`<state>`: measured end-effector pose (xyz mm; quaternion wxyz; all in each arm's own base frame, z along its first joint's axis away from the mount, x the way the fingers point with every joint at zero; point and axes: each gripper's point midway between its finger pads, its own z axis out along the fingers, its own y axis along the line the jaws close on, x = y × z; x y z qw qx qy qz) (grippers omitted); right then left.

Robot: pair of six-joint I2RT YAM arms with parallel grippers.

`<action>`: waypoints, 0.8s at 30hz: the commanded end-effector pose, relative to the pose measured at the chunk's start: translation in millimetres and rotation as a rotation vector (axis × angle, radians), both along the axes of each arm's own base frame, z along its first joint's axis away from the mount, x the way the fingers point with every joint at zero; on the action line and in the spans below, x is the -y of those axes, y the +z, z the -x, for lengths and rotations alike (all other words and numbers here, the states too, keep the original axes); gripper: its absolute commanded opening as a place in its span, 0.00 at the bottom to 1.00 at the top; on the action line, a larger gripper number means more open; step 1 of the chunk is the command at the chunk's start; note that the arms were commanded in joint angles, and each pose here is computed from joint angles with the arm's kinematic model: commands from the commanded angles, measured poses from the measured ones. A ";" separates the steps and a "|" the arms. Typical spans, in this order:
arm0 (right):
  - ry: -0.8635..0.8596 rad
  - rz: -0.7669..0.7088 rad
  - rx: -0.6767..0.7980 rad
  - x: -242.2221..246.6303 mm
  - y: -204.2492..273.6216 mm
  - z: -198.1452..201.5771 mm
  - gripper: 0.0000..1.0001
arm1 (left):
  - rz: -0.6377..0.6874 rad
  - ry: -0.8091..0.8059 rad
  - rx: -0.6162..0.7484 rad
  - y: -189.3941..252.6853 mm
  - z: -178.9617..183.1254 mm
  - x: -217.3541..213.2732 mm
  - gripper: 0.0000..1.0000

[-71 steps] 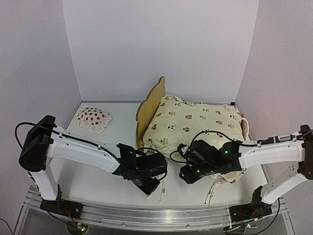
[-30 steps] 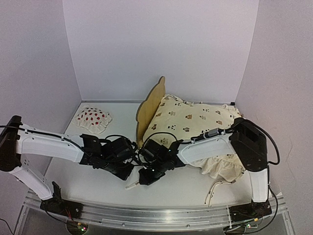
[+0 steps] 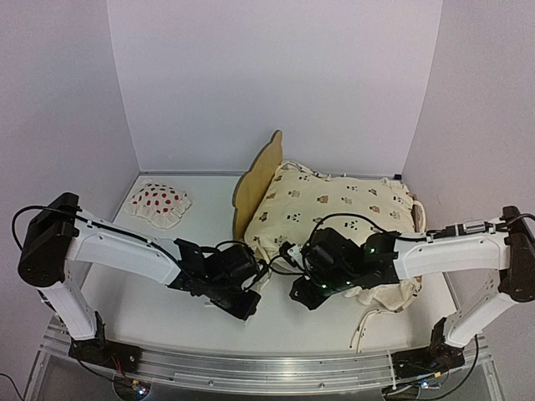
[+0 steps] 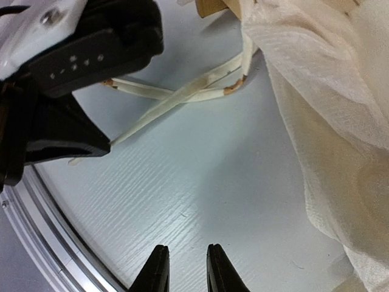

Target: Set up the pet bed

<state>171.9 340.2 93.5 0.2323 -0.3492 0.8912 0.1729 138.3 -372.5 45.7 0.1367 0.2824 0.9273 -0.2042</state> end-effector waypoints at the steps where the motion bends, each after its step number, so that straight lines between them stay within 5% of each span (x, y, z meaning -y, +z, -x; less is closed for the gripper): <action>1: -0.075 0.006 0.068 7.4 9.1 -13.7 0.24 | 0.104 -0.036 -0.063 12.6 9.5 31.9 0.06; 9: -0.142 -0.020 0.087 -7.7 5.3 -28.7 0.23 | 0.125 -0.036 -0.069 31.6 14.1 25.9 0.50; 24: -0.236 -0.059 0.174 -43.2 -10.6 -65.2 0.25 | -0.119 0.212 0.092 36.3 -30.4 -85.4 0.51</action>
